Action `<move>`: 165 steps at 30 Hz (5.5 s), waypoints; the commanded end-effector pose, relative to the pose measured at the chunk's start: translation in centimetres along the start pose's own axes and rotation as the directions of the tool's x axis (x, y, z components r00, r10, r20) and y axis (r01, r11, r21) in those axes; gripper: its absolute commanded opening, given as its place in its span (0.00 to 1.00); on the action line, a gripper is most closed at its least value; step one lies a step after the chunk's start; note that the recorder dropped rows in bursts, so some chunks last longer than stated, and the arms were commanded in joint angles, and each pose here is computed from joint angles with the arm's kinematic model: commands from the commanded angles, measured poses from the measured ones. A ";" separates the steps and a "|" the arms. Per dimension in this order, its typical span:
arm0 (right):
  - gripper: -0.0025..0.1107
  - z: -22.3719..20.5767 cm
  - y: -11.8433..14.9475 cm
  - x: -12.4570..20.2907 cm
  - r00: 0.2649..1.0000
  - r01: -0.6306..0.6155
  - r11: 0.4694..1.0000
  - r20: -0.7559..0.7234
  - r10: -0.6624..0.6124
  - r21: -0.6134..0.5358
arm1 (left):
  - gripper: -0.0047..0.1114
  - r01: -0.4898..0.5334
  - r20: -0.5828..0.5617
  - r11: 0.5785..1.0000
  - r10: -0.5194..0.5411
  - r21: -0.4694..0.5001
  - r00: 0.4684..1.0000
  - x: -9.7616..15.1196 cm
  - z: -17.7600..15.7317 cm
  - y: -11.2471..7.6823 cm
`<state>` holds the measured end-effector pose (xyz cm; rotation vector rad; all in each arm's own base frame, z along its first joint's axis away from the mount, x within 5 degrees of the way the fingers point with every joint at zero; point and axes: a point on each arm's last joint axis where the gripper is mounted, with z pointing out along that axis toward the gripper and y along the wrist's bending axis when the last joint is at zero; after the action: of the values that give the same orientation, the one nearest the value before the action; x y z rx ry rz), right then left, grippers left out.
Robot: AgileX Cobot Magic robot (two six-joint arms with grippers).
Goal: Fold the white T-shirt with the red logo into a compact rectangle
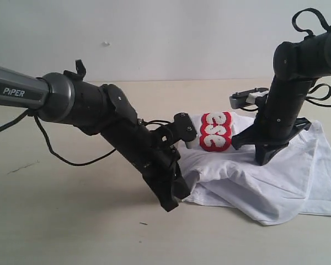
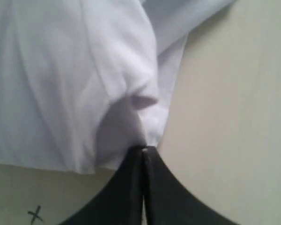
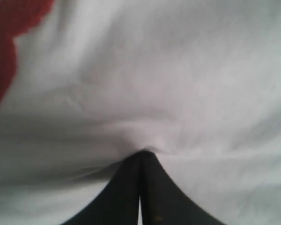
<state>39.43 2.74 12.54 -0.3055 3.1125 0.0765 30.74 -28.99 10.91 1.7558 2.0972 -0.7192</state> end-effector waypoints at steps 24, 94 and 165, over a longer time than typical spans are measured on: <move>0.02 -0.3 9.7 2.3 0.984 0.176 0.934 0.048 -0.169 -0.311 | 0.04 0.318 0.185 0.930 -0.285 -0.186 0.940 5.2 -18.4 5.7; 0.02 -4.6 7.4 -4.4 0.956 0.038 0.996 0.293 -0.013 -0.078 | 0.04 0.262 0.030 0.945 -0.261 -0.194 0.965 5.3 -10.7 2.6; 0.50 1.3 4.2 -1.7 0.957 -0.011 0.985 0.285 0.061 -0.173 | 0.04 0.271 0.062 0.897 -0.266 -0.350 0.962 4.5 -14.8 2.2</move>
<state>40.35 7.16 11.80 -0.2040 2.8256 0.3549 33.34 -16.73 20.06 1.2873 2.3156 -0.3661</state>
